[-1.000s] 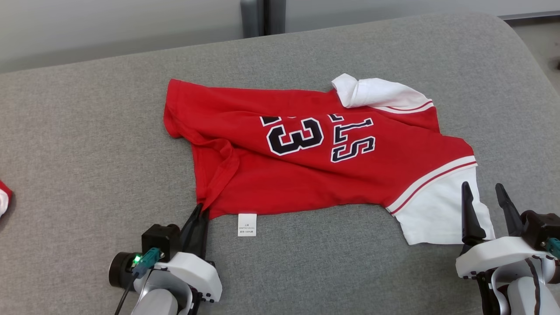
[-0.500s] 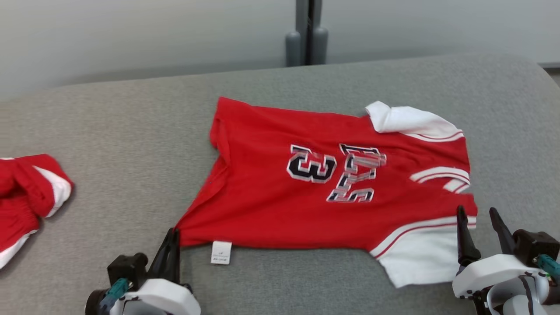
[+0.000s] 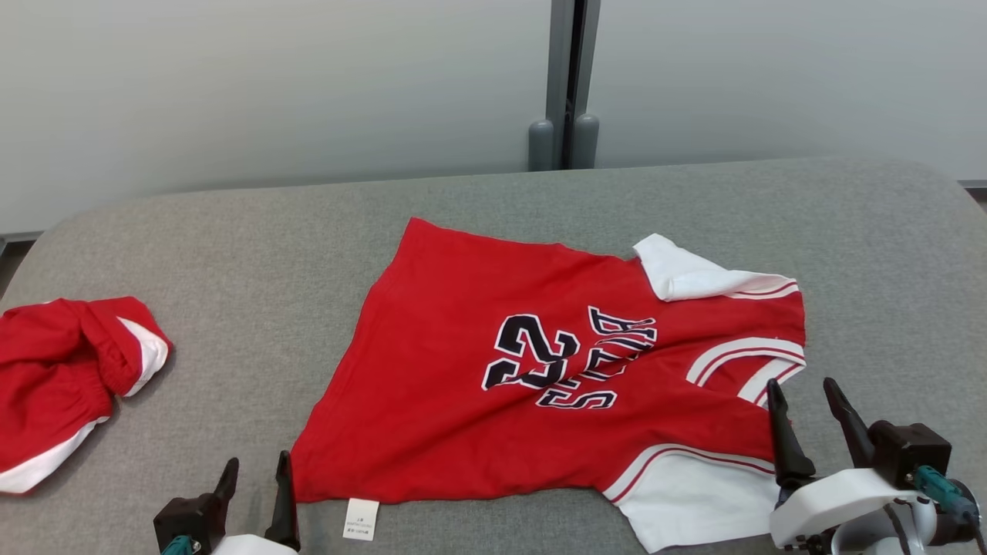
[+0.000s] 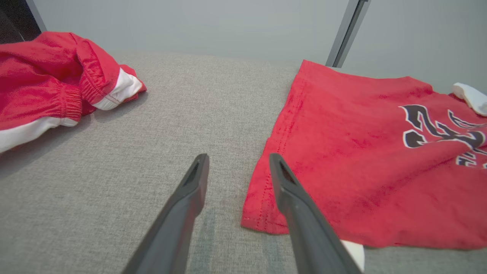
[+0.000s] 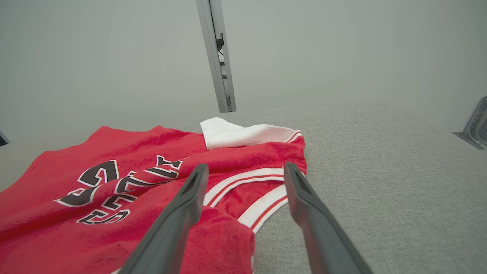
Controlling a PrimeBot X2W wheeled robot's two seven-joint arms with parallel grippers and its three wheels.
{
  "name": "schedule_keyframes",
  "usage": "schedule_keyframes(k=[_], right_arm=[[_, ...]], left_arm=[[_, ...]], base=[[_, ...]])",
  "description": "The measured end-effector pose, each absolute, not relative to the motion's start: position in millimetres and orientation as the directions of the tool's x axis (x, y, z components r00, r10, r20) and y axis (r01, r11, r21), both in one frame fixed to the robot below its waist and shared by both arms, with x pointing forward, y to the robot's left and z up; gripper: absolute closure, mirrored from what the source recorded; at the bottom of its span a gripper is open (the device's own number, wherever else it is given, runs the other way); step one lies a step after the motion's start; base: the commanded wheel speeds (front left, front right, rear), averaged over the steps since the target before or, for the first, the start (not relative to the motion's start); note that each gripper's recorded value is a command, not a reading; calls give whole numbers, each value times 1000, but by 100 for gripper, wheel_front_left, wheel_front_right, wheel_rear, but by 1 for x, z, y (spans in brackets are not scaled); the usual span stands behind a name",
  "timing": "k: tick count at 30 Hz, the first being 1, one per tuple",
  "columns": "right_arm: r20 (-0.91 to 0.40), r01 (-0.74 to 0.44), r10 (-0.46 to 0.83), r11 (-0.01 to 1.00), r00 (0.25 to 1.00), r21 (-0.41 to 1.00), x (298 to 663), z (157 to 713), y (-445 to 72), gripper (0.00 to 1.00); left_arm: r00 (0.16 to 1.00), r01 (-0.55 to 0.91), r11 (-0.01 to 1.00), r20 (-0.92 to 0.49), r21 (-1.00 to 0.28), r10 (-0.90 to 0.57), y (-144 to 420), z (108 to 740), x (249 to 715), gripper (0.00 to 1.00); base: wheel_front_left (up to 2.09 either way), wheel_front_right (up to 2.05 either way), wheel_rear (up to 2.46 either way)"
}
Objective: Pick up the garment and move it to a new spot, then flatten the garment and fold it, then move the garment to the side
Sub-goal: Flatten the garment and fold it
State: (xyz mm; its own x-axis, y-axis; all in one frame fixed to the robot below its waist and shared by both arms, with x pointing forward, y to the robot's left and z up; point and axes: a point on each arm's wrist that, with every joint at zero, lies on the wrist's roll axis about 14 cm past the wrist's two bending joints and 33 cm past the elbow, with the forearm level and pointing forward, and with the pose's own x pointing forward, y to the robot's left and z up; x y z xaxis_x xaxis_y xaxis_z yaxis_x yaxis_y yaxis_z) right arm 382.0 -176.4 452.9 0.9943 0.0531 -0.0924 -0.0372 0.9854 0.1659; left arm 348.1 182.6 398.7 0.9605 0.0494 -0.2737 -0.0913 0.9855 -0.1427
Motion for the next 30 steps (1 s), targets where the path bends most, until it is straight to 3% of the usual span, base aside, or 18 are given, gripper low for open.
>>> schedule_keyframes(k=[7,17,30], right_arm=[[-12,-79,82,983,997,167,371,477,-167,0],[-24,-101,106,979,994,177,362,472,-158,0],[-272,-124,164,980,948,156,323,395,-142,0]], left_arm=[[978,-51,993,-208,-107,28,173,418,348,0],[978,-55,994,-207,-93,34,173,418,340,0],[965,-52,993,-260,-102,24,169,402,336,0]], base=[[0,0,0],[0,0,0],[0,0,0]])
